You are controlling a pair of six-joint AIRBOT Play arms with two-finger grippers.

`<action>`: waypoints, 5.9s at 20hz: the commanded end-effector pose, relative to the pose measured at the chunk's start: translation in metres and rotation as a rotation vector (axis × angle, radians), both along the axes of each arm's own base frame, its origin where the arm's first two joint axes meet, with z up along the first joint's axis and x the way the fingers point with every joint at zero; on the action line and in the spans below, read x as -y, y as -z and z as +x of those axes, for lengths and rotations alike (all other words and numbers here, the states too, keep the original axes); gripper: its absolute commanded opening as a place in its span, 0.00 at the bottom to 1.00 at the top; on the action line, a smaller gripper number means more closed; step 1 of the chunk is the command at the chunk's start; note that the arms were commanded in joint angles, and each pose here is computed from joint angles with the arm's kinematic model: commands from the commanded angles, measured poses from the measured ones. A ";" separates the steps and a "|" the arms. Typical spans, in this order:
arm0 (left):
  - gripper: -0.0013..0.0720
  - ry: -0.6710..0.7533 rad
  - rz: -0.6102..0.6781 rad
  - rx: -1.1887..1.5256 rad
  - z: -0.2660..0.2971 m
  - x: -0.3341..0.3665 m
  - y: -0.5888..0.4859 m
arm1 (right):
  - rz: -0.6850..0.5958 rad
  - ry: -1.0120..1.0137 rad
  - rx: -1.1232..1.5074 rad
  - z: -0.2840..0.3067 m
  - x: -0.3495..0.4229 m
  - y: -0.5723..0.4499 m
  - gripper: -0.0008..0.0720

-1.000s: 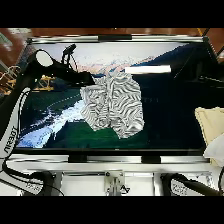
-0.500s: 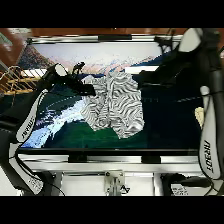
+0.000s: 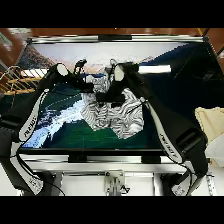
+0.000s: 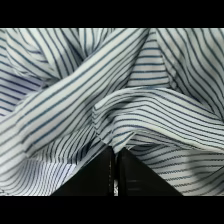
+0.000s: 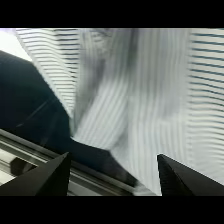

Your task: Fold the shirts.

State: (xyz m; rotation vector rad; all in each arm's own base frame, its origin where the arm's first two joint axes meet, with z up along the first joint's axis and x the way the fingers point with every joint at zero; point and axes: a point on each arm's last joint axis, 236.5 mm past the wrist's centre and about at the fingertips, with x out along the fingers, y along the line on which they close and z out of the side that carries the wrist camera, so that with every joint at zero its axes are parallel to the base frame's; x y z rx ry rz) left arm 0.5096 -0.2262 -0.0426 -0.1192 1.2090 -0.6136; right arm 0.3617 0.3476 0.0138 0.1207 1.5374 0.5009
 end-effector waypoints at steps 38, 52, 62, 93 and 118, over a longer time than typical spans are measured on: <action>0.09 0.050 -0.482 1.422 -0.275 -0.021 -0.609 | 0.337 0.013 1.527 -0.080 0.143 -0.513 0.12; 0.10 0.091 0.323 0.285 -0.181 -0.049 -0.174 | -0.237 -0.403 0.397 -0.079 0.116 -0.168 0.12; 0.67 0.138 0.248 0.215 -0.192 -0.028 -0.100 | -0.379 -0.443 0.332 -0.049 0.120 -0.121 0.12; 0.10 0.223 0.118 0.371 -0.141 0.010 -0.099 | -0.386 -0.329 0.283 -0.049 0.120 -0.113 0.43; 0.10 0.173 -0.003 0.472 -0.122 0.031 -0.141 | -0.329 0.358 0.048 -0.062 0.100 -0.020 0.51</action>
